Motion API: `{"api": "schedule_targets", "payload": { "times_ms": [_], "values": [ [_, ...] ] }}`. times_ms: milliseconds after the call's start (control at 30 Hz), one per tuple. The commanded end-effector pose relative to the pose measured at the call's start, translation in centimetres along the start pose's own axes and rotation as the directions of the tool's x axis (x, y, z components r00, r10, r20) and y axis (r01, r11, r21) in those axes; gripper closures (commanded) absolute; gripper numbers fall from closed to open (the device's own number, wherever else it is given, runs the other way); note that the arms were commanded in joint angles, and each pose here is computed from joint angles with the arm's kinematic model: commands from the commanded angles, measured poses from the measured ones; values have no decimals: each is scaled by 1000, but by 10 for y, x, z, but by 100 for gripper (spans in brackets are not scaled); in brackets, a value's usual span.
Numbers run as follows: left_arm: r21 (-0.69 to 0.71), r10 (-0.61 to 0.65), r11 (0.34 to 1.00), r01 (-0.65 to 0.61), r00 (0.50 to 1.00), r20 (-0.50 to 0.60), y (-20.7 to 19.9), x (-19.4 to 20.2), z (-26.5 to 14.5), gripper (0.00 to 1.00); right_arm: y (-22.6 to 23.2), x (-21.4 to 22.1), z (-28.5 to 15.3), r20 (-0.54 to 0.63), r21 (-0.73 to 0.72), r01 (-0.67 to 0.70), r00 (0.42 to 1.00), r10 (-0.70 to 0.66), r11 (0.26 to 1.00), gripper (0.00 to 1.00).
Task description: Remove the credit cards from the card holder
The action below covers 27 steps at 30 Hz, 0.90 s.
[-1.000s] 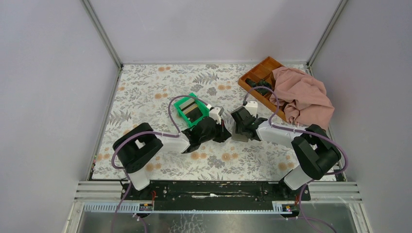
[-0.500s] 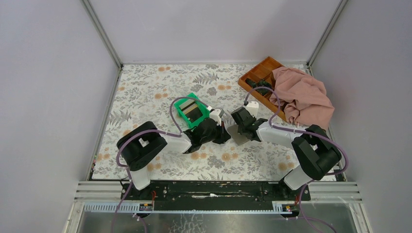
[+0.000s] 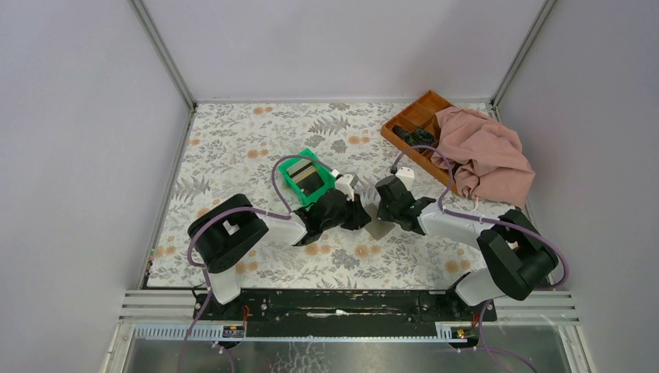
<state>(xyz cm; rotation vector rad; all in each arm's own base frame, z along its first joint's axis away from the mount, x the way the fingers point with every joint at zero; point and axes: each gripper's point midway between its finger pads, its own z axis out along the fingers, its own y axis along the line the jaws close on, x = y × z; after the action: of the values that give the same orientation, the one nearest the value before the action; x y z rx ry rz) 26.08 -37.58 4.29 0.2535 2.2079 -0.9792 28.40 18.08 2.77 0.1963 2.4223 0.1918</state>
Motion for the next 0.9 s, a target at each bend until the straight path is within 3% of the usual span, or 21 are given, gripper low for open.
{"api": "schedule_targets", "payload": {
  "times_ms": [0,500,600,700,800,867],
  "values": [
    [23,0,1000,-1,998,65,-8,-16,1,71,29,-6,-13,0,-148,-69,998,70,987,100],
    [-63,-29,998,28,1000,-11,11,2,12,70,33,-14,-25,-49,-278,-206,978,201,938,100],
    [-69,-28,997,27,1000,-10,11,1,12,70,24,-16,-24,-24,-239,-165,986,164,957,100],
    [-71,-27,997,27,1000,7,12,-5,8,69,22,-16,-25,-24,-222,-104,995,101,969,66],
    [-64,-34,997,35,999,12,11,-9,4,70,23,-19,-33,13,-197,-26,999,29,980,52],
    [-62,-38,997,39,999,9,10,-9,3,75,22,-22,-38,38,-163,17,999,-11,986,48]
  ]
}}
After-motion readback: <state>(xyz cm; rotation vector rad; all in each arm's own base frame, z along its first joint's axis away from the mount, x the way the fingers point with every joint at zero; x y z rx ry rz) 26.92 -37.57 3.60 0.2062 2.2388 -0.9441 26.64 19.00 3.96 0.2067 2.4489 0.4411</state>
